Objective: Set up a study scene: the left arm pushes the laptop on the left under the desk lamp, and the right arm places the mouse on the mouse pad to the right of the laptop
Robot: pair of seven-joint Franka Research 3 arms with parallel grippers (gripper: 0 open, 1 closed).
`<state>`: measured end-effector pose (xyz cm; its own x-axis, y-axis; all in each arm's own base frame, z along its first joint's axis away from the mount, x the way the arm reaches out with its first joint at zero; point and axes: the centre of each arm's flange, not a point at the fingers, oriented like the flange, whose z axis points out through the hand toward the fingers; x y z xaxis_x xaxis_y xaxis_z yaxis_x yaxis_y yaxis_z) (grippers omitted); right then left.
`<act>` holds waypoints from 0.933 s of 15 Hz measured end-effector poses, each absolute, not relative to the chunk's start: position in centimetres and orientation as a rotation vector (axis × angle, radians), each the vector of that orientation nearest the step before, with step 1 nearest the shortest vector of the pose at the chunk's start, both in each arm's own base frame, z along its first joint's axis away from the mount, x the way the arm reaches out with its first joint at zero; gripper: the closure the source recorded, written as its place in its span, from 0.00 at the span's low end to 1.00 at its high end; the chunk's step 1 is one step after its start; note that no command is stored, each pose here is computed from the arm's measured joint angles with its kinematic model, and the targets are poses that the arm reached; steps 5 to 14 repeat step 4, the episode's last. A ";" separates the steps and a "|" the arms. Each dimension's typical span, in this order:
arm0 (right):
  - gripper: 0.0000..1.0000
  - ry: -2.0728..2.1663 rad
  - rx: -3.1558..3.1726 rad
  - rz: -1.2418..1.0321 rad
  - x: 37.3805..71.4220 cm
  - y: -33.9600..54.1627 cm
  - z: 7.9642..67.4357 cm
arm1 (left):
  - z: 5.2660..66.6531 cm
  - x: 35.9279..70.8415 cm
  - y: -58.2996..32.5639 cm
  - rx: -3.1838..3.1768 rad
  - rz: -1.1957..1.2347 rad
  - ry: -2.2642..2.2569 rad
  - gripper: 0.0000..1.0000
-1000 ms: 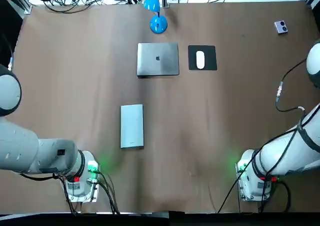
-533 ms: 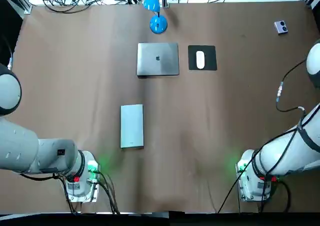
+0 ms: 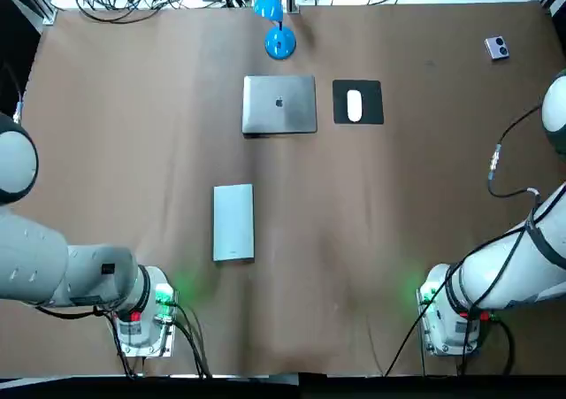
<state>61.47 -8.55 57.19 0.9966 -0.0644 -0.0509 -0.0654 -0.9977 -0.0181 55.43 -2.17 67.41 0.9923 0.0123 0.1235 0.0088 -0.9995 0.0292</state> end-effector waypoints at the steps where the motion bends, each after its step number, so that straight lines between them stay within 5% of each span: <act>1: 0.00 0.101 -3.119 0.078 61.5 -8.5 57.2 | 67.4 55.4 -2.2 3.107 0.193 0.017 0.00; 14: 0.00 0.102 -3.119 0.078 61.5 -8.5 57.2 | 67.4 55.5 -2.2 3.107 0.196 0.017 0.00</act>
